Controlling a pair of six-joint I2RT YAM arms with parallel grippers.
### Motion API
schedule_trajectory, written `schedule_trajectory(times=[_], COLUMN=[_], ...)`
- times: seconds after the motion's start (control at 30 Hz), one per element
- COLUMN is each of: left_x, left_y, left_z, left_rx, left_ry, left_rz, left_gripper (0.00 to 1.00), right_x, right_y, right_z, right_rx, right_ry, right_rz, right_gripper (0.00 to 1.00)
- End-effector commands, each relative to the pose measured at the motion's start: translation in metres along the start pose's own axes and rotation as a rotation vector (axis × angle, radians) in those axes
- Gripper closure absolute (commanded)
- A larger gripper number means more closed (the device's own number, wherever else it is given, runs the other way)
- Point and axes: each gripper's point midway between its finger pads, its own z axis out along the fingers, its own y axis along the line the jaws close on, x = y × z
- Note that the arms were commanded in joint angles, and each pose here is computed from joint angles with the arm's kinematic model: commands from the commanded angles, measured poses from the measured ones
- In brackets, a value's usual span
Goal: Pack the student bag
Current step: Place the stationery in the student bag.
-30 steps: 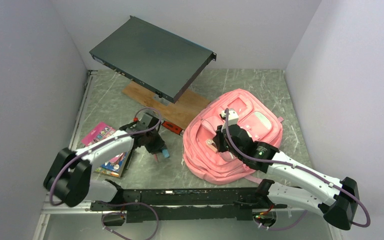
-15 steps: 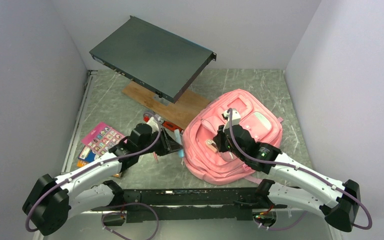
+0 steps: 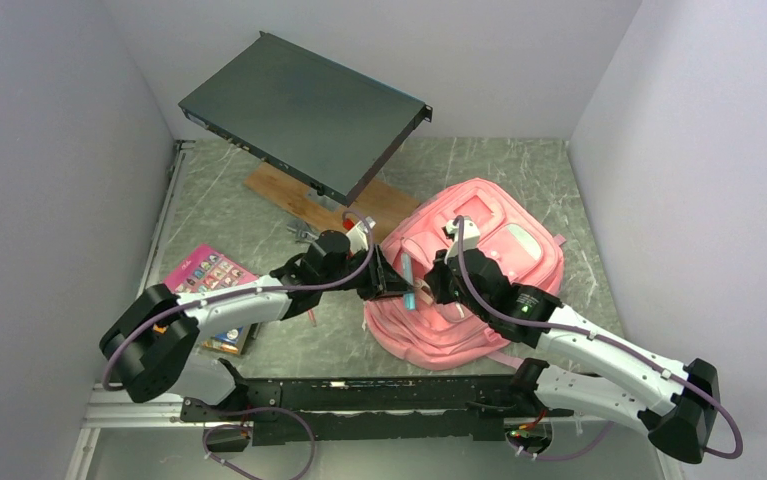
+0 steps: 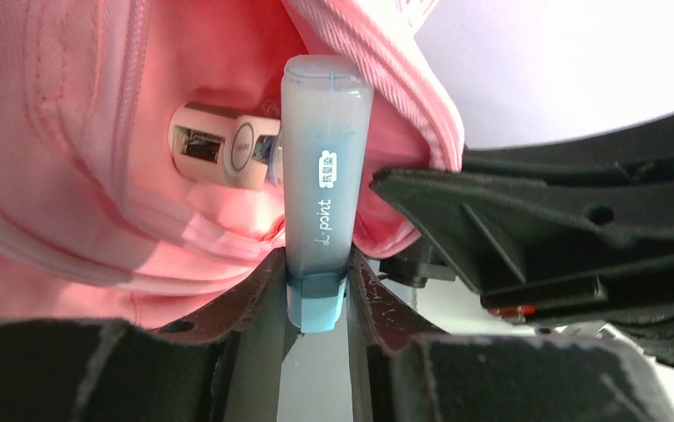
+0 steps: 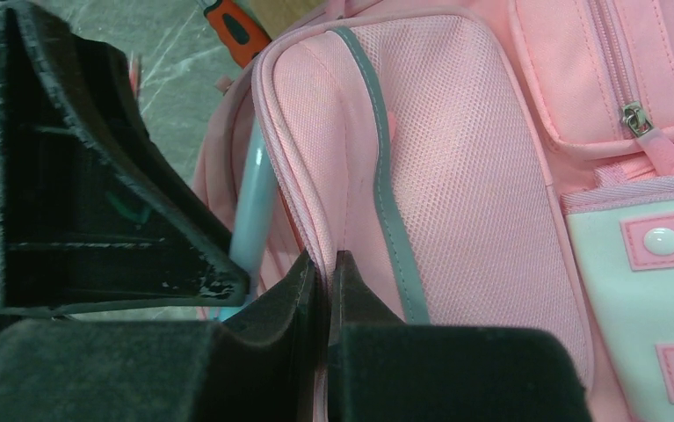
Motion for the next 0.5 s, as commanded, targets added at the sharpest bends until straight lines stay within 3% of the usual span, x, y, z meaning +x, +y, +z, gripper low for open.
schedule_trajectory(times=[0.0,0.27,0.47], left_x=[-0.012,-0.025,-0.050], left_y=[-0.027,-0.015,-0.010], left_z=[0.010,0.040,0.046], left_rx=[0.072,0.020,0.074], left_ry=[-0.021,-0.043,-0.234], left_rz=[-0.065,-0.197,-0.278], left_gripper=[1.00,1.00,1.00], right_x=[-0.046,-0.046,-0.041], right_y=[0.028,0.031,0.031], right_z=[-0.010,-0.010,-0.013], right_rx=[-0.118,-0.137,-0.152], right_ry=[-0.153,-0.153,-0.148], right_rz=[0.086,0.082,0.092], right_gripper=[1.00,1.00,1.00])
